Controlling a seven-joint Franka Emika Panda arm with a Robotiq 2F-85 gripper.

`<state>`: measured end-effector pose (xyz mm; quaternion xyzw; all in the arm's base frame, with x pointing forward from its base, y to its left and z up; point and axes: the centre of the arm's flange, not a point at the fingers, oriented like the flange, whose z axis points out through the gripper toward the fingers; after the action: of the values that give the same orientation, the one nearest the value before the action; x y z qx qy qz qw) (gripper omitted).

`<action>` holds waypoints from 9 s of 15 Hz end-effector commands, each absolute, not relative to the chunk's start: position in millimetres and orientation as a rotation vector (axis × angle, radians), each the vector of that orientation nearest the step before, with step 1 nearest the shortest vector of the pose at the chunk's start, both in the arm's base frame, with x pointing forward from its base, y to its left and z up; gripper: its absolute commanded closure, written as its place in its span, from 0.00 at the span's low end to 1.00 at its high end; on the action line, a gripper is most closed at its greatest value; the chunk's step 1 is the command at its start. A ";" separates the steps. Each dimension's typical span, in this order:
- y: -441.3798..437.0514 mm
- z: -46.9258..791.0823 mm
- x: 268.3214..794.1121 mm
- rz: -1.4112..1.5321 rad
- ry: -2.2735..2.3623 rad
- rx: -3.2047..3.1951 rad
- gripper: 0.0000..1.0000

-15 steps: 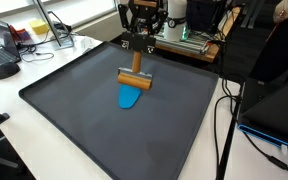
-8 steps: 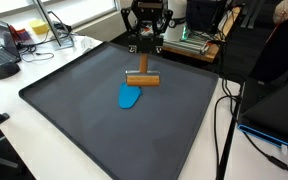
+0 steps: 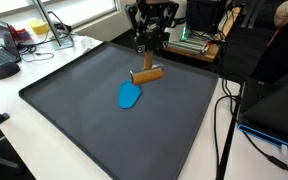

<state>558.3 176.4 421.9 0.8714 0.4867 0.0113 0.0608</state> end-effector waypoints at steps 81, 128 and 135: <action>-4.6 439.1 481.9 0.200 -0.702 3.123 0.78; 45.8 324.1 616.6 -0.080 -1.839 2.648 0.78; 58.1 311.0 626.8 -0.074 -1.816 2.632 0.78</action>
<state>613.5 52.9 310.0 0.8258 -0.5613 -0.0375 -0.0397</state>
